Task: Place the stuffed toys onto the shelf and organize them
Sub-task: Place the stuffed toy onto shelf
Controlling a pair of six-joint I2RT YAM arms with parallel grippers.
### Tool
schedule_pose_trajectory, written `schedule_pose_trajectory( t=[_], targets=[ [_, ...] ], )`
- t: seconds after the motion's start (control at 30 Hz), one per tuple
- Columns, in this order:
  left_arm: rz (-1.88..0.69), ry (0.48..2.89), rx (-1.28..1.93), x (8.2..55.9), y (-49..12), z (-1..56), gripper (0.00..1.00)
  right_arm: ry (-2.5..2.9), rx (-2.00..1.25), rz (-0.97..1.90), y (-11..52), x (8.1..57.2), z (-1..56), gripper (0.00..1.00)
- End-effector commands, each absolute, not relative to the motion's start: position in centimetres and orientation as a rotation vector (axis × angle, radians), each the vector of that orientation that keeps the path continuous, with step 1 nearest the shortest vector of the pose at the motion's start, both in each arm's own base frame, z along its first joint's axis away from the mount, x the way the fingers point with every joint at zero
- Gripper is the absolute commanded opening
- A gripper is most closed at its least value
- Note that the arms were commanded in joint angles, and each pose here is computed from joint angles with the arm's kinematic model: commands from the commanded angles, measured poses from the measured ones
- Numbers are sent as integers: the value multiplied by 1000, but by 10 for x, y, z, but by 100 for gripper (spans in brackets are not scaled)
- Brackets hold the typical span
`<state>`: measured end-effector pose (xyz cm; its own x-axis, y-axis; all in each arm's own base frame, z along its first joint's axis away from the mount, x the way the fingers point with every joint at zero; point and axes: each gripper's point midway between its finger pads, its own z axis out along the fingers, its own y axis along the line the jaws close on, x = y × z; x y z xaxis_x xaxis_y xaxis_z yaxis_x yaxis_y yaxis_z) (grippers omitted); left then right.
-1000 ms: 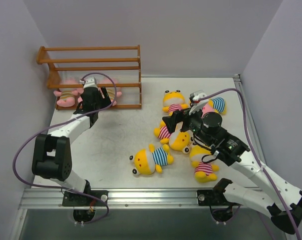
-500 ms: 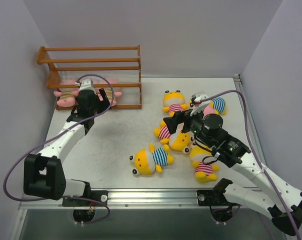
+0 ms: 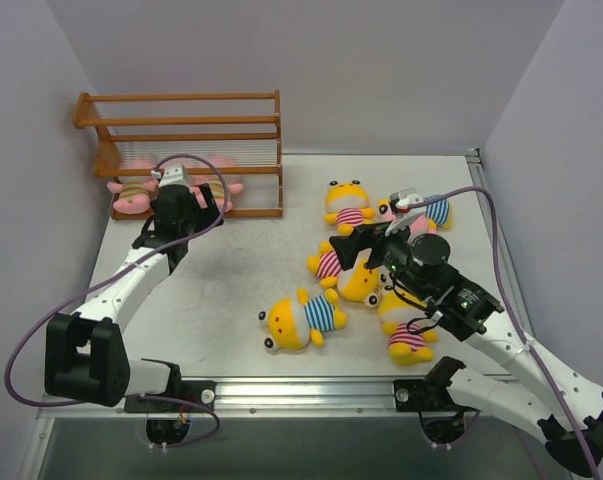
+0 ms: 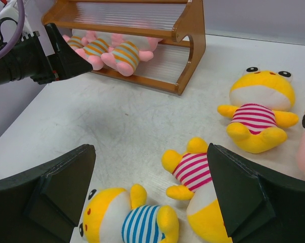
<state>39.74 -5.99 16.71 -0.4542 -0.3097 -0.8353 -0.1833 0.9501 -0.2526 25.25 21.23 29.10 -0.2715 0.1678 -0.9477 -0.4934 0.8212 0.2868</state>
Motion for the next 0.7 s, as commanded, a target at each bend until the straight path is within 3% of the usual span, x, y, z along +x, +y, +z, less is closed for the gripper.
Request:
schedule_pose_trajectory(
  t=[0.0, 0.27, 0.67],
  targets=[
    [-162, 1994, -367, 403, -59, 187, 97, 1675, -206, 664, 209, 256, 305, 98],
    [-195, 1934, -408, 416, -62, 181, 92, 1651, -240, 694, 216, 254, 307, 98],
    [-225, 1907, -432, 417, -63, 178, 92, 1623, -278, 714, 224, 256, 311, 98]
  ],
)
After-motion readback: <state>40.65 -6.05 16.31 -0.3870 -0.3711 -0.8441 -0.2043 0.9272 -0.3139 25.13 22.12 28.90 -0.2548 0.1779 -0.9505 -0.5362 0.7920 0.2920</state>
